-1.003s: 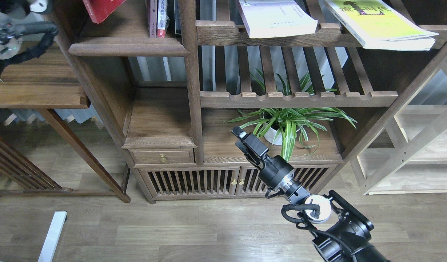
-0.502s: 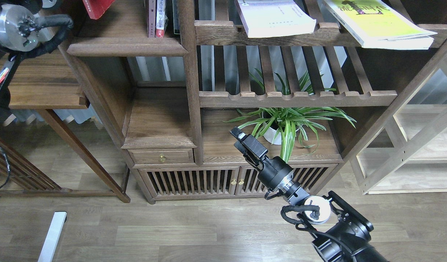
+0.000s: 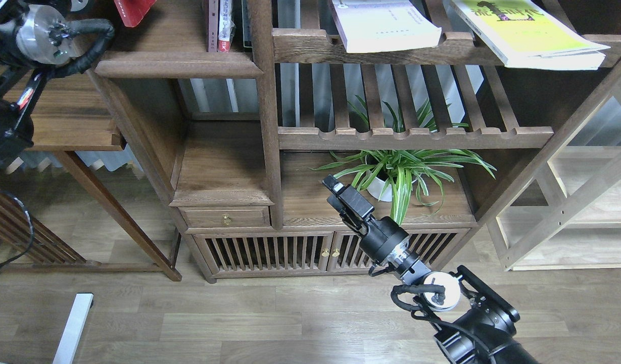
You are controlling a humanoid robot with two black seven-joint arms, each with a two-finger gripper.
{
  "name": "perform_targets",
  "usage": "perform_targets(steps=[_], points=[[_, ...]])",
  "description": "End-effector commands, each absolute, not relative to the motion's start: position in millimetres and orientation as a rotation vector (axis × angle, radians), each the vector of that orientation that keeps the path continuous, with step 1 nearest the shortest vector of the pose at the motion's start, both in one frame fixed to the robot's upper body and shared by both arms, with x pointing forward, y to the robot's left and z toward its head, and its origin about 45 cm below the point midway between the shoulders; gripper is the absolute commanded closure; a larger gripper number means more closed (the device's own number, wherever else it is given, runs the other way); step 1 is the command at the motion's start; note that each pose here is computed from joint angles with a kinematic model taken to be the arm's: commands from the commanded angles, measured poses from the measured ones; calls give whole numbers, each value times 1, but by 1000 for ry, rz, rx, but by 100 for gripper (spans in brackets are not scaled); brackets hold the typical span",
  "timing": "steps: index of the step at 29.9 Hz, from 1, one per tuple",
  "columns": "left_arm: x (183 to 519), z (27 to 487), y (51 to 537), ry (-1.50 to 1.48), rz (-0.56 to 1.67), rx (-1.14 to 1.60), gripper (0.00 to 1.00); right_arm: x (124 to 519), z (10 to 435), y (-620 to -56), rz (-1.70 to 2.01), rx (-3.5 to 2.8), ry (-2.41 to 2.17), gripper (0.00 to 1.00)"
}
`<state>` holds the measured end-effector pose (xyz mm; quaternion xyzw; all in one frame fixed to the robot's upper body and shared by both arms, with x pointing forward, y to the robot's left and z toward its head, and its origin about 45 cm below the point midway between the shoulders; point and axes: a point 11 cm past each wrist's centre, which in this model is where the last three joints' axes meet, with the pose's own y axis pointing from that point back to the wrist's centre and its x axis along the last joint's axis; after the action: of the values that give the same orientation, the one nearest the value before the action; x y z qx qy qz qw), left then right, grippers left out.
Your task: Organize books on shelf
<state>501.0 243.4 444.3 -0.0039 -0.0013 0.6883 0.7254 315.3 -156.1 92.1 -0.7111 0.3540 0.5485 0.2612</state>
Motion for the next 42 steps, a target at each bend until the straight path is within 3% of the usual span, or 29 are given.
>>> perform_targets(steps=[1, 6, 28, 42], points=[[506, 443, 237, -17, 1519, -19, 97, 316, 93, -156, 1483, -1925, 956, 4], [515, 436, 219, -1, 1510, -12, 97, 316, 93, -156, 1482, -1924, 956, 4], [533, 421, 235, -1, 1579, -15, 94, 319, 95, -162, 1466, -1906, 966, 4], [540, 399, 213, 44, 1574, -15, 93, 320, 96, -164, 1461, -1896, 971, 4]])
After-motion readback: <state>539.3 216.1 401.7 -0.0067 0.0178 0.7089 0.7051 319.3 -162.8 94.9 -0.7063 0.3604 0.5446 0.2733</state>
